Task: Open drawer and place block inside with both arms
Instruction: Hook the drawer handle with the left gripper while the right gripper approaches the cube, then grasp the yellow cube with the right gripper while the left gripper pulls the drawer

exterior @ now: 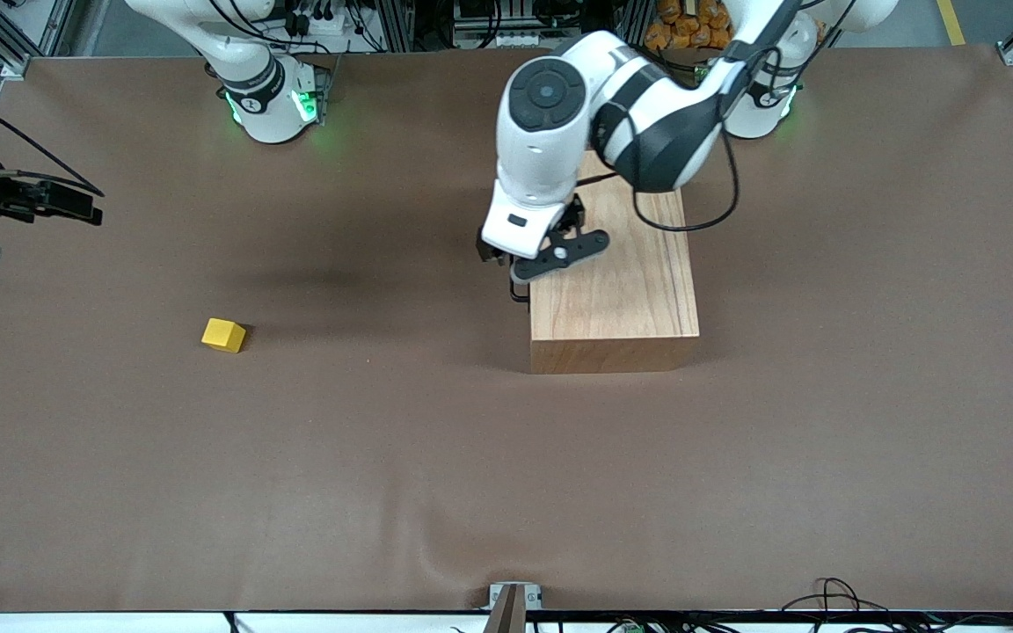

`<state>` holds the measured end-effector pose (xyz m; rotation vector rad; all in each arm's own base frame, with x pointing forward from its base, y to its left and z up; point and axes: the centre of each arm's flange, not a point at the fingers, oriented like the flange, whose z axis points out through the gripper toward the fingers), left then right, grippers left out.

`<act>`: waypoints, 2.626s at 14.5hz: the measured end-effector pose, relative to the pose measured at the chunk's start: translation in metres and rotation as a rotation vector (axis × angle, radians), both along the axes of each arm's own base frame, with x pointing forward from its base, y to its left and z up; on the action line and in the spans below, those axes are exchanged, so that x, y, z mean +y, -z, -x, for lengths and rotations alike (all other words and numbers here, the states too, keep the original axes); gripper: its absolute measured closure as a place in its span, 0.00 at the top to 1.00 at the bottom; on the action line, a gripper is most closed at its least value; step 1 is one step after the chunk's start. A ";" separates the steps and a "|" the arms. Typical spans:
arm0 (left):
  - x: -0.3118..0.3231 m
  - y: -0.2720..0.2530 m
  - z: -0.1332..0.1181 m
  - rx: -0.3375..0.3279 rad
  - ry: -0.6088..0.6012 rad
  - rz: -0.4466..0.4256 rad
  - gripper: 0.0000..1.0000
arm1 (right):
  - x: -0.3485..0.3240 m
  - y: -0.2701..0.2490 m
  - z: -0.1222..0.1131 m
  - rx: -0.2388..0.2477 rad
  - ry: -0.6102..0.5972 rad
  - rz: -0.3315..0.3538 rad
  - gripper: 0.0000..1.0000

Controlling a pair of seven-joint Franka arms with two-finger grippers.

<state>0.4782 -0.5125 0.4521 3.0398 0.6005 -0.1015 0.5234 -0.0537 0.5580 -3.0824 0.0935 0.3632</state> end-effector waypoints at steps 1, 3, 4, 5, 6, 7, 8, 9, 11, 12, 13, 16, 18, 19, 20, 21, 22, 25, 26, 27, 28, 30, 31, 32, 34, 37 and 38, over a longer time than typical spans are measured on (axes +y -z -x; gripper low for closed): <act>-0.010 0.005 0.003 -0.002 -0.003 0.006 1.00 | 0.000 0.003 0.000 0.002 -0.001 0.000 1.00; -0.028 0.024 0.011 -0.001 0.015 0.006 1.00 | 0.001 0.007 0.000 0.005 -0.001 -0.001 1.00; -0.037 0.037 0.015 -0.003 0.024 -0.003 1.00 | 0.001 0.009 0.000 0.005 -0.001 -0.001 1.00; -0.046 0.049 0.019 -0.013 0.035 -0.015 1.00 | 0.001 0.012 -0.001 0.000 -0.001 0.000 1.00; -0.055 0.060 0.025 -0.025 0.046 -0.038 1.00 | 0.002 0.017 -0.002 -0.008 -0.002 0.000 1.00; -0.063 0.071 0.033 -0.038 0.061 -0.063 1.00 | 0.004 0.023 -0.004 -0.014 -0.007 0.001 1.00; -0.072 0.081 0.040 -0.053 0.085 -0.082 1.00 | 0.007 0.031 -0.005 -0.020 -0.012 0.001 1.00; -0.078 0.089 0.046 -0.066 0.124 -0.096 1.00 | 0.009 0.039 -0.006 -0.024 -0.015 0.002 1.00; -0.083 0.102 0.051 -0.076 0.228 -0.120 1.00 | 0.010 0.055 -0.006 -0.032 -0.017 0.002 1.00; -0.082 0.107 0.049 -0.081 0.267 -0.133 1.00 | 0.010 0.062 -0.007 -0.036 -0.016 0.003 1.00; -0.081 0.110 0.047 -0.085 0.297 -0.143 1.00 | 0.010 0.068 -0.007 -0.045 -0.016 0.004 1.00; -0.078 0.114 0.045 -0.079 0.345 -0.159 1.00 | 0.009 0.089 -0.009 -0.082 -0.013 0.009 1.00; -0.079 0.121 0.046 -0.072 0.353 -0.168 1.00 | 0.008 0.102 -0.007 -0.089 -0.011 0.010 1.00; -0.079 0.126 0.047 -0.067 0.354 -0.172 1.00 | 0.009 0.109 -0.006 -0.093 -0.011 0.010 1.00; -0.079 0.130 0.047 -0.064 0.355 -0.176 1.00 | 0.009 0.116 -0.005 -0.099 -0.011 0.011 1.00; -0.079 0.133 0.047 -0.060 0.360 -0.179 1.00 | 0.009 0.125 -0.005 -0.113 -0.010 0.013 1.00; -0.079 0.136 0.047 -0.057 0.371 -0.182 1.00 | 0.009 0.136 -0.004 -0.135 -0.010 0.015 1.00; -0.079 0.139 0.049 -0.047 0.396 -0.188 1.00 | 0.009 0.181 0.004 -0.189 -0.007 0.023 1.00; -0.079 0.140 0.049 -0.042 0.400 -0.192 1.00 | 0.009 0.196 0.006 -0.186 -0.006 0.023 1.00; -0.079 0.140 0.051 -0.039 0.404 -0.193 1.00 | 0.009 0.209 0.006 -0.182 -0.004 0.023 1.00; -0.080 0.141 0.052 -0.036 0.407 -0.193 1.00 | 0.008 0.219 0.004 -0.183 0.000 0.021 1.00; -0.081 0.143 0.054 -0.029 0.409 -0.190 1.00 | 0.011 0.240 -0.001 -0.181 0.043 -0.017 1.00; -0.082 0.145 0.055 -0.025 0.409 -0.188 1.00 | 0.017 0.247 -0.003 -0.178 0.060 -0.043 1.00; -0.082 0.146 0.055 -0.023 0.408 -0.185 1.00 | 0.026 0.251 -0.006 -0.177 0.060 -0.059 1.00; -0.083 0.147 0.054 -0.019 0.400 -0.168 1.00 | 0.043 0.253 -0.012 -0.182 0.040 -0.068 1.00; -0.088 0.146 0.053 -0.034 0.392 -0.128 1.00 | 0.041 0.255 -0.020 -0.196 0.027 -0.066 1.00; -0.089 0.146 0.052 -0.038 0.389 -0.113 1.00 | 0.036 0.257 -0.024 -0.199 0.017 -0.066 1.00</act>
